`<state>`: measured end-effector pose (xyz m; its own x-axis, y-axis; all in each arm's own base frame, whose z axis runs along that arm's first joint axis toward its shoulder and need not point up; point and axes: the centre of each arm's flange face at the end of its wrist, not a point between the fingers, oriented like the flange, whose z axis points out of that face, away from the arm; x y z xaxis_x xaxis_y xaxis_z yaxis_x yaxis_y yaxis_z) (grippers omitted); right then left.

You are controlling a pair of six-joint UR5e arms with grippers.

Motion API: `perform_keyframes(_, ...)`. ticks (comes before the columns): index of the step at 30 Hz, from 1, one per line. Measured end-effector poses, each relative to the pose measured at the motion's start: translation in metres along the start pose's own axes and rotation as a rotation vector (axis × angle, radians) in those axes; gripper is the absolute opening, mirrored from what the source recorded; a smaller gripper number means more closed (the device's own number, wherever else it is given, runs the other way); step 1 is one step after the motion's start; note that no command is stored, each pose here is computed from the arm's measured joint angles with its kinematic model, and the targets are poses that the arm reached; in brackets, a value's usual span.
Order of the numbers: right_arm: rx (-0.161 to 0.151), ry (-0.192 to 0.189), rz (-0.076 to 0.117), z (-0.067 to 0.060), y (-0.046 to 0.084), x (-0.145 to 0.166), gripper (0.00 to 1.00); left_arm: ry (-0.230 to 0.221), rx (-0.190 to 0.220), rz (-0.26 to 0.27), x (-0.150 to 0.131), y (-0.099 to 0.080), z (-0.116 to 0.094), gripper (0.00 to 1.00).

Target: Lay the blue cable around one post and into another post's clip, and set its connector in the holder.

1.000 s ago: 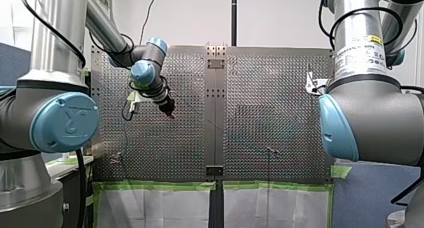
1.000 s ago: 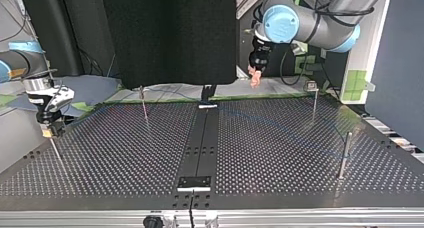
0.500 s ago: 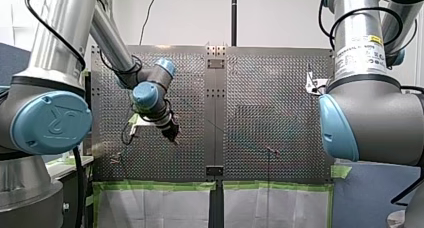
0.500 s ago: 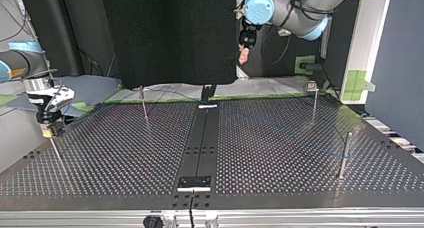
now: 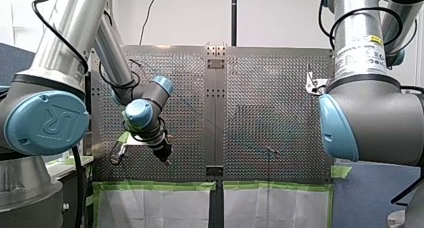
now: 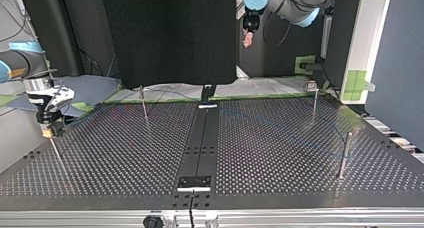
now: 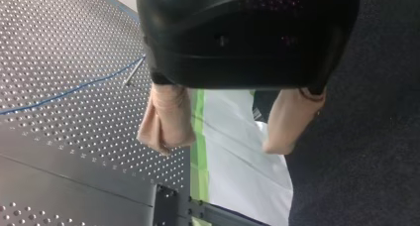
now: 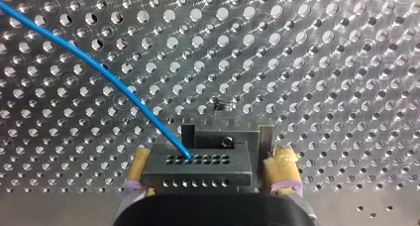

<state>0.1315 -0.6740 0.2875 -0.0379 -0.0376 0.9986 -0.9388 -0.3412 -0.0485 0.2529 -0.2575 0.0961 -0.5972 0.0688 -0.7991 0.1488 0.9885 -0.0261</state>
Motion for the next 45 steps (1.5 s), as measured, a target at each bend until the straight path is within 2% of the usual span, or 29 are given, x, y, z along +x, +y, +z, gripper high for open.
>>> perform_keyframes(17, 0.000, 0.000, 0.000, 0.000, 0.000, 0.000, 1.00, 0.000, -0.001, -0.005, 0.049, 0.017, -0.022, 1.00)
perform_keyframes(26, 0.000, 0.000, 0.000, 0.000, 0.000, 0.000, 1.00, -0.057, 0.014, -0.020, 0.048, 0.016, -0.019, 1.00)
perform_keyframes(45, 0.000, 0.000, 0.000, 0.000, 0.000, 0.000, 1.00, -0.213, 0.050, -0.062, 0.031, 0.008, -0.005, 1.00)
